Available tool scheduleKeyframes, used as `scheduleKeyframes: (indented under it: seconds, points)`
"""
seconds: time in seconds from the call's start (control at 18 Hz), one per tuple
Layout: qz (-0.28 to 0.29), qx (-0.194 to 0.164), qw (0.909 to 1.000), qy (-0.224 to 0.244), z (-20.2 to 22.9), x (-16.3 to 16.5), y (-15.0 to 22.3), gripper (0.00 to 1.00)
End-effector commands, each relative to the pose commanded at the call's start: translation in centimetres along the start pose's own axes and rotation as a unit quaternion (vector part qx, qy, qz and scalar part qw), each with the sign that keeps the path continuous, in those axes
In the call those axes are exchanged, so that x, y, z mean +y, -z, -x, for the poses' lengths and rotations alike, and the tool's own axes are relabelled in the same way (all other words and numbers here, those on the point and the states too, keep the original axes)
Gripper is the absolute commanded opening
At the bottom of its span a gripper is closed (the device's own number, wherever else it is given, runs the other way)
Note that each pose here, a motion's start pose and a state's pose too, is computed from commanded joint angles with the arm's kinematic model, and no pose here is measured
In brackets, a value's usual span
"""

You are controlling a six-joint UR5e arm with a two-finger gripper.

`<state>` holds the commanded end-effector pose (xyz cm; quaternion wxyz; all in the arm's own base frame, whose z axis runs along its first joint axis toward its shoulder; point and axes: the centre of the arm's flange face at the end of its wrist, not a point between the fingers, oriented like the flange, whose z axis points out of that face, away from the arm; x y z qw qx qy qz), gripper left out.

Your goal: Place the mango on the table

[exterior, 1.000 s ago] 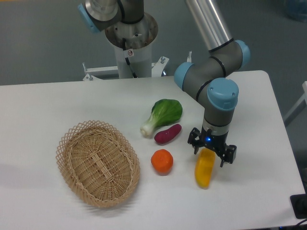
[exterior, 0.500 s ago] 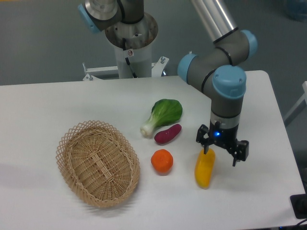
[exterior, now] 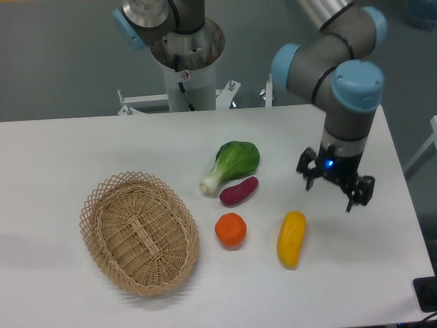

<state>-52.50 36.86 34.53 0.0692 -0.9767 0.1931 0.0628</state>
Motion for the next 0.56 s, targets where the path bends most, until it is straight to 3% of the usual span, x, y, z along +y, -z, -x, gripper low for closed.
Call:
scheduleKeyframes:
  seconds: [0.56]
  points:
    - [-0.001, 0.008, 0.9999, -0.011, -0.43, 0.19, -0.93, 1.0]
